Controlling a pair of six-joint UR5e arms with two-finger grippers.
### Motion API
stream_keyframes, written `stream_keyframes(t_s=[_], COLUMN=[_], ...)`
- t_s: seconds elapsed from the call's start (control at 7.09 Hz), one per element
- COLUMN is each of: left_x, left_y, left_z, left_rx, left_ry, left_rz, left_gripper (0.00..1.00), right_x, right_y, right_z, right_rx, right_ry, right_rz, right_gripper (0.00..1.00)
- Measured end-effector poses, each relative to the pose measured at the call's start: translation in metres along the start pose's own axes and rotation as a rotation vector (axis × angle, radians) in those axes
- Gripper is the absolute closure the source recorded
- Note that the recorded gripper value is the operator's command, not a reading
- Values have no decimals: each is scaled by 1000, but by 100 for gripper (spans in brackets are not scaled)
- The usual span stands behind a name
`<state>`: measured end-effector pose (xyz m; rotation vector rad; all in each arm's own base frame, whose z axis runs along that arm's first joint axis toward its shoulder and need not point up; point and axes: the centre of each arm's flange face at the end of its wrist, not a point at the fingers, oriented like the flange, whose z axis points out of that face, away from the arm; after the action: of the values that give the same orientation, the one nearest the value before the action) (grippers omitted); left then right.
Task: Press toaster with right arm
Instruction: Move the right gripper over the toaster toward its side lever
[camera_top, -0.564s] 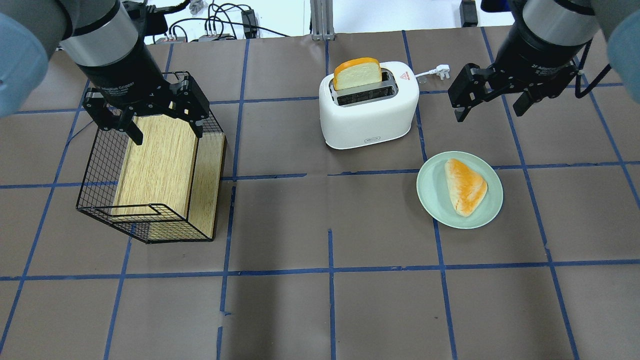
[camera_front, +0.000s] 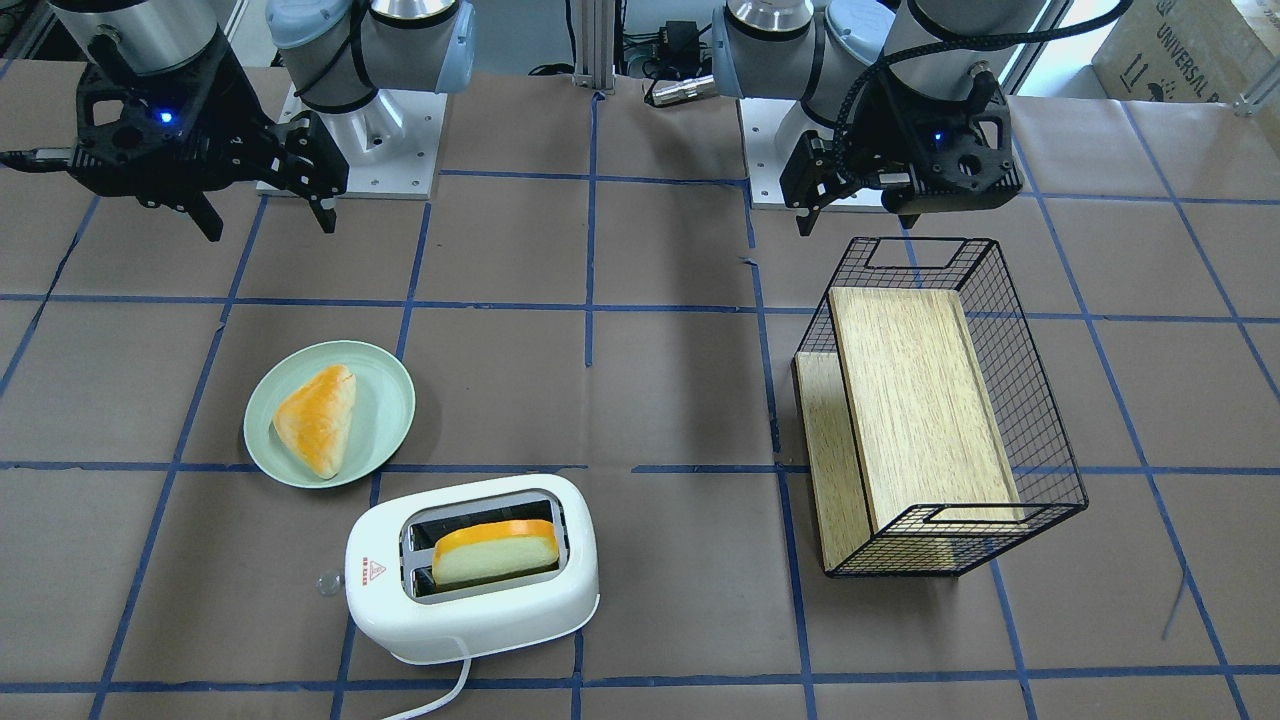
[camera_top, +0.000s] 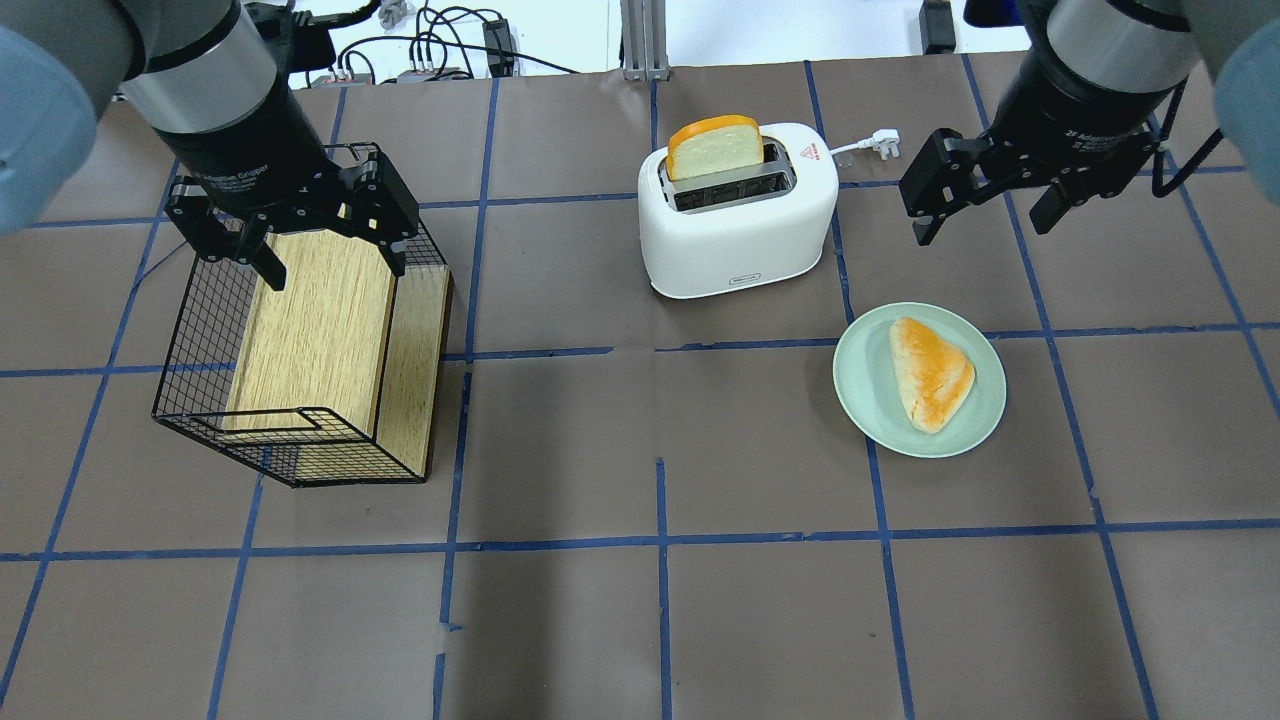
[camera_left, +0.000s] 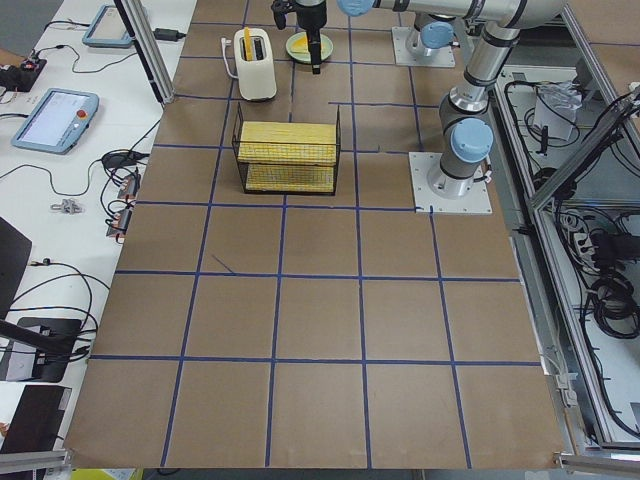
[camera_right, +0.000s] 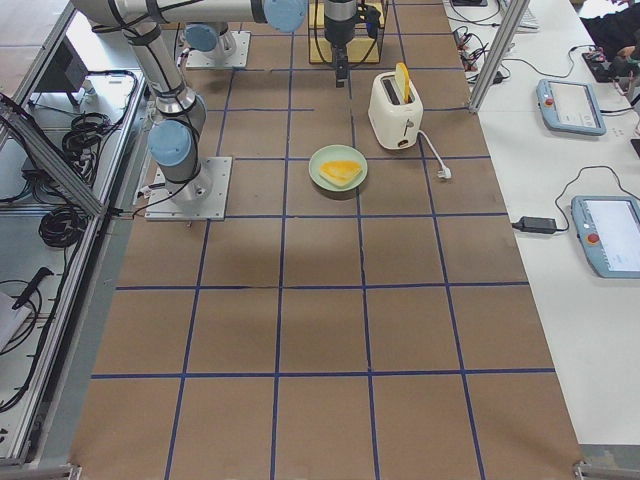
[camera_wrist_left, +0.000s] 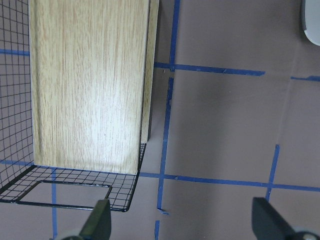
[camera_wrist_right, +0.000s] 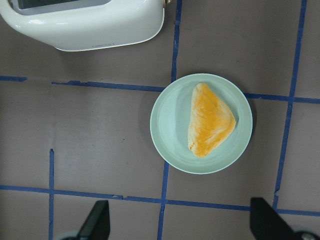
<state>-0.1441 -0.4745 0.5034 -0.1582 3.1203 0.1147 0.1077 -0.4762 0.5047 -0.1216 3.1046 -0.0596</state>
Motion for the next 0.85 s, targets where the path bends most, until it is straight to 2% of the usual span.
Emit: stream_keyframes(t_s=[0.14,0.28,0.56,0.85], left_x=[0,0,0,0], left_y=[0,0,0,0], left_z=[0,0,0,0], left_rx=[0,1,1,0], left_ry=[0,0,0,0], left_rz=[0,0,0,0], left_gripper=[0,0,0,0], right_x=[16,38,60,72], right_y=[-9,-23,-45,-93], right_z=[2,7,16,22], right_rx=[21,40,64,84], right_ry=[-1,-20,-84,-122], right_rz=[19,23,-2,-19], right_gripper=[61,92,93,93])
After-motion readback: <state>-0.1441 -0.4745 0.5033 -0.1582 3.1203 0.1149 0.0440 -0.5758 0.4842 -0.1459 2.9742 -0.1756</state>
